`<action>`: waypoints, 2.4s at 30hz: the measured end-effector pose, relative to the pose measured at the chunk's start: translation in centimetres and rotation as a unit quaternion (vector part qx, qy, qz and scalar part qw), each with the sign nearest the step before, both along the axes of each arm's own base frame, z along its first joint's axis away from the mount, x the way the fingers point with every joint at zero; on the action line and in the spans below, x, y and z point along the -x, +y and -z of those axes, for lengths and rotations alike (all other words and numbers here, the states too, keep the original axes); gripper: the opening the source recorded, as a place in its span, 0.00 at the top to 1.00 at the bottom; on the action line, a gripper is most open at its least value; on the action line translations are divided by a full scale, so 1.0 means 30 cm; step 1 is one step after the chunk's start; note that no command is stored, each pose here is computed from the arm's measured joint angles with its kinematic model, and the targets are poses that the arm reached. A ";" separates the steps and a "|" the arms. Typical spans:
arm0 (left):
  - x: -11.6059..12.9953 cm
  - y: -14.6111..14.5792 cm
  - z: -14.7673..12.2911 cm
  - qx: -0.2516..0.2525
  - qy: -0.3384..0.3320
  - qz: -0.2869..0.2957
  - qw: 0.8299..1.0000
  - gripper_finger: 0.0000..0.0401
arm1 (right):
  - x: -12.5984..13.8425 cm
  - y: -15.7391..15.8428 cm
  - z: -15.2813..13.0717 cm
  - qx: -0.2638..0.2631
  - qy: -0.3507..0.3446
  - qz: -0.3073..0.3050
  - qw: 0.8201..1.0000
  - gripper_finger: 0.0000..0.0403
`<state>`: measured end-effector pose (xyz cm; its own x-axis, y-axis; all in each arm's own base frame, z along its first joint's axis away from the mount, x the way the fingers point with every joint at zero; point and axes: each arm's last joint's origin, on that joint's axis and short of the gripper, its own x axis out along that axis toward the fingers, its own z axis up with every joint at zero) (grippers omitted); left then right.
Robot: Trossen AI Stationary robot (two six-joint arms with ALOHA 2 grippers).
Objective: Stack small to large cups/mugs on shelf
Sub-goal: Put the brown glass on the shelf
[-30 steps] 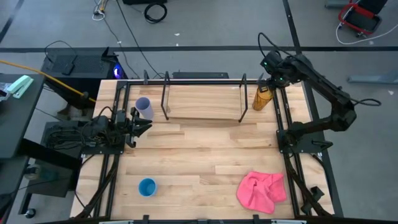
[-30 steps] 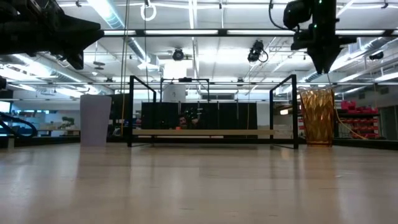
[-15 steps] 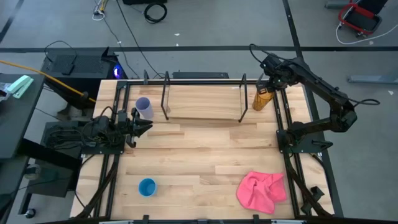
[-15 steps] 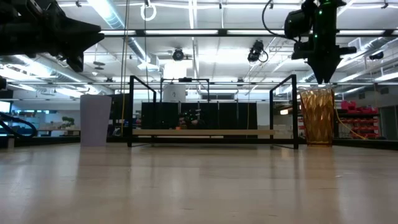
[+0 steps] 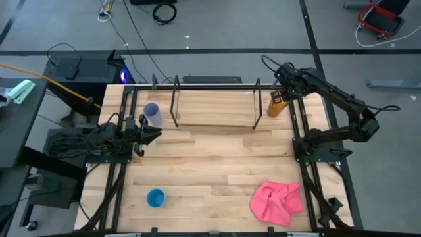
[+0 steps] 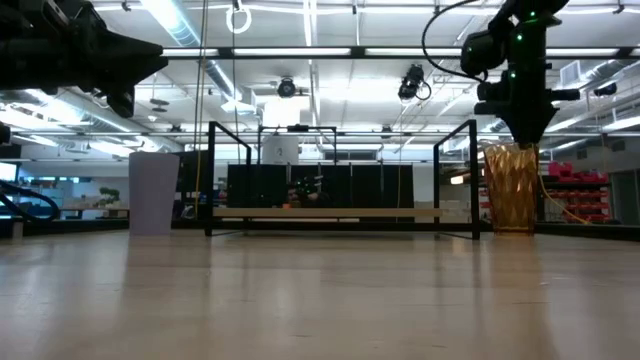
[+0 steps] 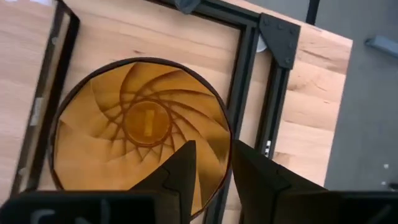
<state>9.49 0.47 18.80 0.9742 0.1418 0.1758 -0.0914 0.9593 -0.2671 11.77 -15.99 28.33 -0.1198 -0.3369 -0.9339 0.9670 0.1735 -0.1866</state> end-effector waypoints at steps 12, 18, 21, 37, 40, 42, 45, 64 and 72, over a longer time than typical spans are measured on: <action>0.000 0.000 0.000 0.000 0.000 0.000 1.000 0.78 | 0.011 -0.009 0.041 -0.023 -0.021 -0.002 1.000 0.73; 0.000 0.000 0.000 0.000 0.000 0.000 1.000 0.78 | 0.003 -0.008 0.040 -0.035 -0.046 -0.010 0.998 0.73; 0.000 0.000 0.000 0.000 0.000 0.000 1.000 0.79 | -0.019 -0.008 0.038 -0.045 -0.089 -0.039 0.994 0.73; 0.000 0.000 0.000 -0.002 -0.001 0.000 1.000 0.79 | -0.068 -0.004 0.036 -0.031 -0.121 -0.082 0.989 0.73; 0.000 0.000 0.000 -0.002 -0.001 -0.001 1.000 0.79 | -0.067 -0.005 0.036 -0.028 -0.117 -0.078 0.990 0.73; 0.000 0.000 0.000 -0.002 0.000 0.000 1.000 0.79 | -0.066 -0.006 0.036 -0.023 -0.111 -0.076 0.991 0.73; 0.000 0.000 0.000 -0.002 0.000 0.000 1.000 0.78 | -0.065 -0.006 0.036 -0.021 -0.108 -0.077 0.991 0.75; 0.000 0.000 -0.001 -0.005 -0.002 -0.001 1.000 0.78 | -0.107 0.029 0.034 -0.021 -0.108 -0.116 0.987 0.76; 0.000 0.000 -0.001 -0.005 -0.002 -0.001 1.000 0.78 | -0.134 0.038 0.029 -0.007 -0.122 -0.135 0.983 0.76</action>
<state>9.48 0.47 18.84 0.9731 0.1424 0.1810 -0.0929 0.9619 -0.2571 15.78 -14.86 27.46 0.2001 -0.3136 -0.9282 0.9012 0.4306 0.0488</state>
